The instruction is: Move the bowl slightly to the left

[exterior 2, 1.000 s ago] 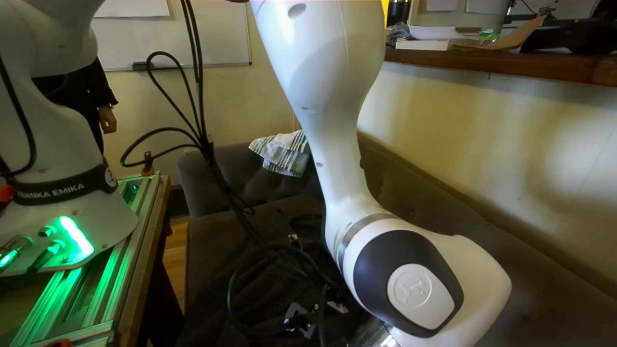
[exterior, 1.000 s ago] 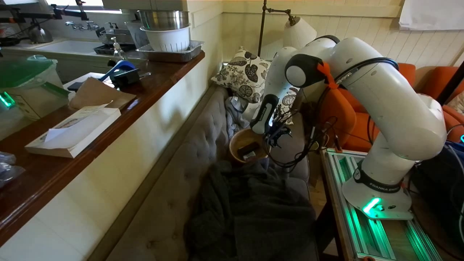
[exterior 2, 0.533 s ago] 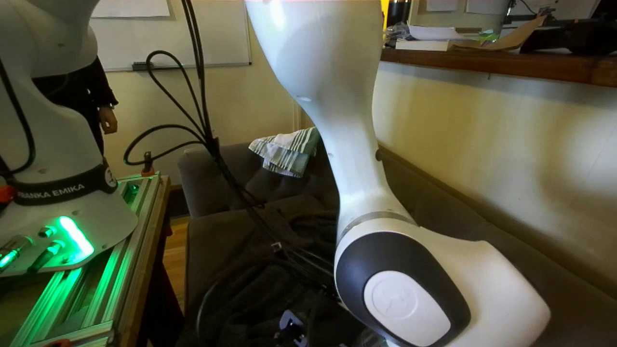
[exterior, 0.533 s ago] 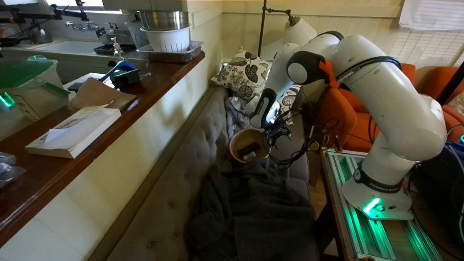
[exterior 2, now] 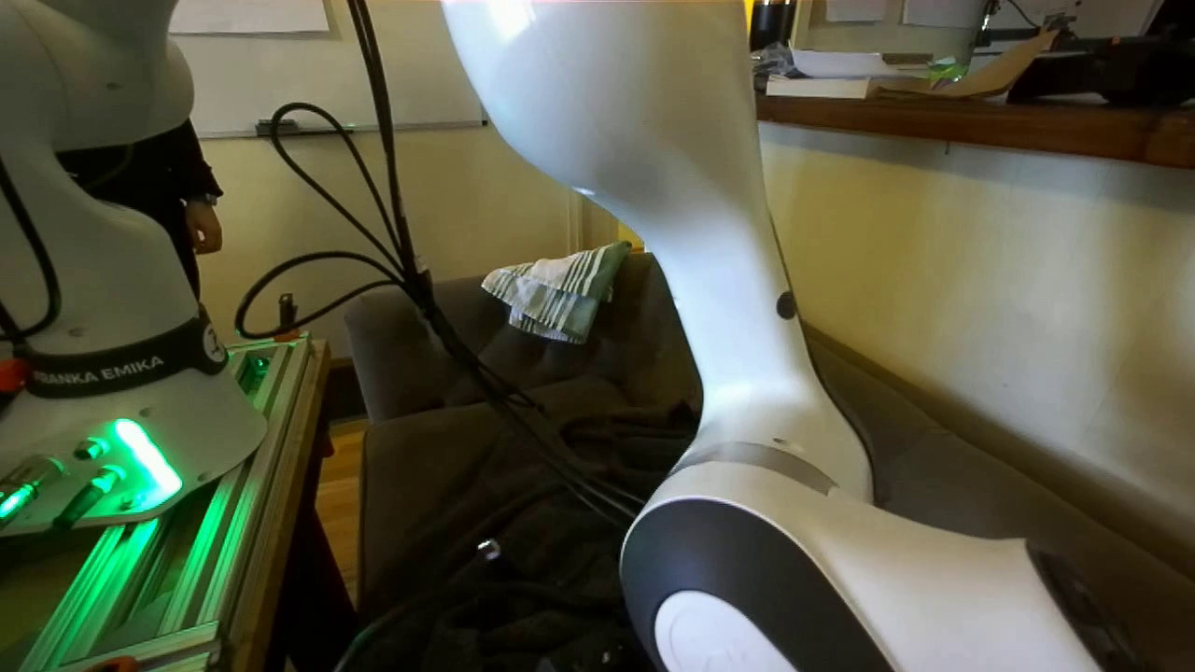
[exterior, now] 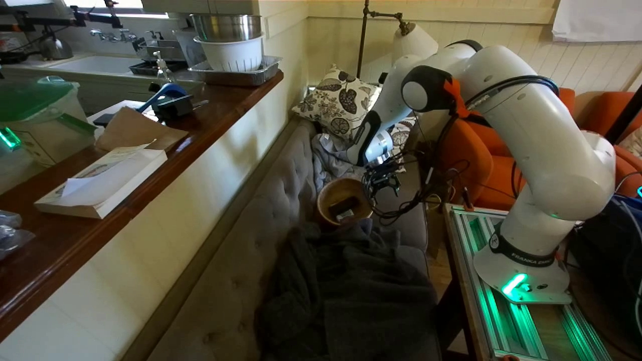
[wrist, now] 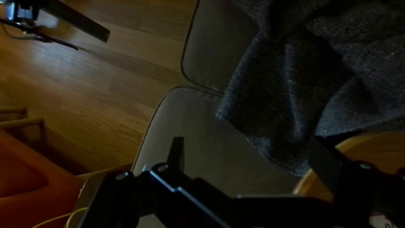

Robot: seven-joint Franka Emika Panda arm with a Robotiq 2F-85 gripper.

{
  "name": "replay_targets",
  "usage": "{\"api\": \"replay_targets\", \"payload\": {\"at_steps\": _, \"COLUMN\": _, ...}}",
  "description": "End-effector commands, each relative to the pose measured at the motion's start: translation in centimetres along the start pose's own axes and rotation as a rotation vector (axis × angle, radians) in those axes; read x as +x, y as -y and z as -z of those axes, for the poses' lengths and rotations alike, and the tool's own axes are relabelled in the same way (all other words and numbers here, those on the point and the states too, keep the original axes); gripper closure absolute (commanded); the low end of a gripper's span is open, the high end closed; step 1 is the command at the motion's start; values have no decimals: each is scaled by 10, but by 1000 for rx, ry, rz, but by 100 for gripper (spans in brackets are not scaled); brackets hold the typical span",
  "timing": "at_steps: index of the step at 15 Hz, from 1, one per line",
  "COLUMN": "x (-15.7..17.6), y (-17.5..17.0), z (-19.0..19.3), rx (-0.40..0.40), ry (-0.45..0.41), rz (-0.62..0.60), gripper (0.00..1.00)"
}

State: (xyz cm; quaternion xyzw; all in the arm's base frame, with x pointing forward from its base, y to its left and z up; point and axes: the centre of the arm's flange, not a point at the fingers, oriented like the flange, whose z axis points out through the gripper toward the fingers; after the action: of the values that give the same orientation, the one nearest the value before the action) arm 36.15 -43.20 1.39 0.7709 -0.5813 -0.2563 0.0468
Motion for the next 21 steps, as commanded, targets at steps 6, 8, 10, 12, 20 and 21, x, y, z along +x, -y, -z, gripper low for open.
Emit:
{"api": "replay_targets", "payload": {"at_steps": 6, "x": -1, "y": 82, "z": -9, "rx": 95, "ry": -299, "rz": -155, "gripper": 0}}
{"api": "replay_targets", "payload": {"at_steps": 8, "x": 8, "y": 87, "z": -17, "rx": 114, "ry": -355, "rz": -247, "gripper": 0}}
{"api": "replay_targets", "payload": {"at_steps": 10, "x": 18, "y": 84, "z": -23, "rx": 132, "ry": -395, "rz": -341, "gripper": 0}}
{"api": "replay_targets", "payload": {"at_steps": 12, "x": 32, "y": 77, "z": -28, "rx": 131, "ry": -417, "rz": -441, "gripper": 0}}
{"api": "replay_targets", "payload": {"at_steps": 20, "x": 58, "y": 64, "z": -46, "rx": 54, "ry": -382, "rz": -589, "gripper": 26}}
{"api": "replay_targets", "payload": {"at_steps": 21, "x": 58, "y": 65, "z": -47, "rx": 48, "ry": -374, "rz": -591, "gripper": 34}}
